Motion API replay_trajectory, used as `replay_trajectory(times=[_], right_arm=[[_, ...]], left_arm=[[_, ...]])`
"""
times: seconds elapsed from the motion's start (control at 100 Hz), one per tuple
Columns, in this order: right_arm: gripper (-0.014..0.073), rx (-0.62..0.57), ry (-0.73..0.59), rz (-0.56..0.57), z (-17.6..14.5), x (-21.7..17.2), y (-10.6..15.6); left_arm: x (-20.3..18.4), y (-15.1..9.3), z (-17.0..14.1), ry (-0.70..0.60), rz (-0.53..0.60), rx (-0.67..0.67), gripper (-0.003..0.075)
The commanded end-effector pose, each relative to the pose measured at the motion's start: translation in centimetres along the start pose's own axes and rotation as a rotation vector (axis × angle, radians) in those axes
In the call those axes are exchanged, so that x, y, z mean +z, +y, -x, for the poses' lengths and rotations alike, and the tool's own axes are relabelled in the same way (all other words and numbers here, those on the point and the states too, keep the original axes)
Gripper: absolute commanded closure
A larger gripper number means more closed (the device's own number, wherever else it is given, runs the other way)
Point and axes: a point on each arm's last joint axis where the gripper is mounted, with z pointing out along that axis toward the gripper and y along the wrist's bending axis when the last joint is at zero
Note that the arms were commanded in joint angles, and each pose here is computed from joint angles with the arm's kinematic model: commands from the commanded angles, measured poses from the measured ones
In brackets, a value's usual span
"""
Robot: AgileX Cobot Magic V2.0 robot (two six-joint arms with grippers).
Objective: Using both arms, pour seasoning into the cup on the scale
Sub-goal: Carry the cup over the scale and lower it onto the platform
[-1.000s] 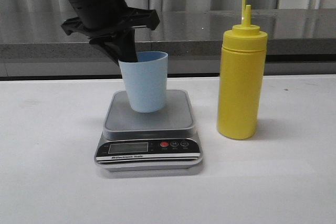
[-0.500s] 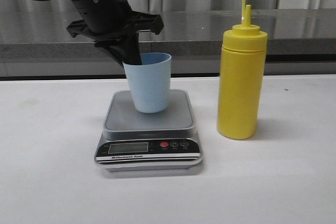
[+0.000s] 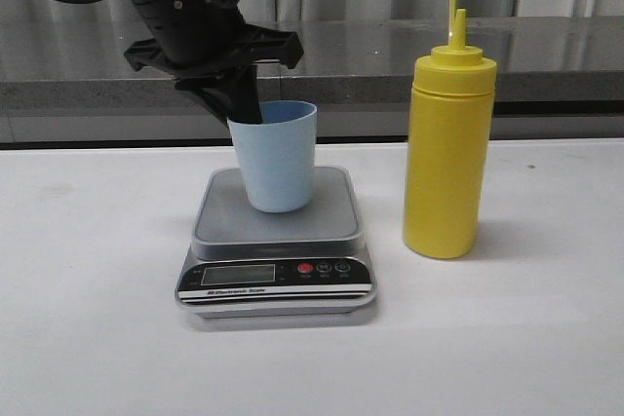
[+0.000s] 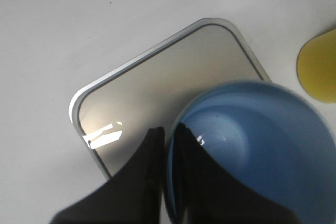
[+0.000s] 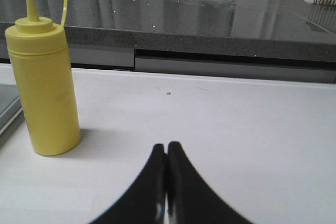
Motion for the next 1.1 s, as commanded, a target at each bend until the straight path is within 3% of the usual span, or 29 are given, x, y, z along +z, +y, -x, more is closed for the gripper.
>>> replay_trajectory(times=[0.0, 0.98, 1.09], right_arm=[[0.0716, -0.019, -0.102, -0.003, 0.84, -0.15, 0.01], [0.0716, -0.019, -0.102, -0.003, 0.84, -0.15, 0.01], [0.0716, -0.019, -0.102, -0.003, 0.84, -0.15, 0.01]], left_arm=[[-2.92, -0.92, 1.68, -0.125, -0.012, 0.008, 0.0738], [-2.78, -1.45, 1.35, -0.095, 0.017, 0.068, 0.0738], [-2.77, -1.45, 1.26, -0.085, 0.016, 0.068, 0.0684]])
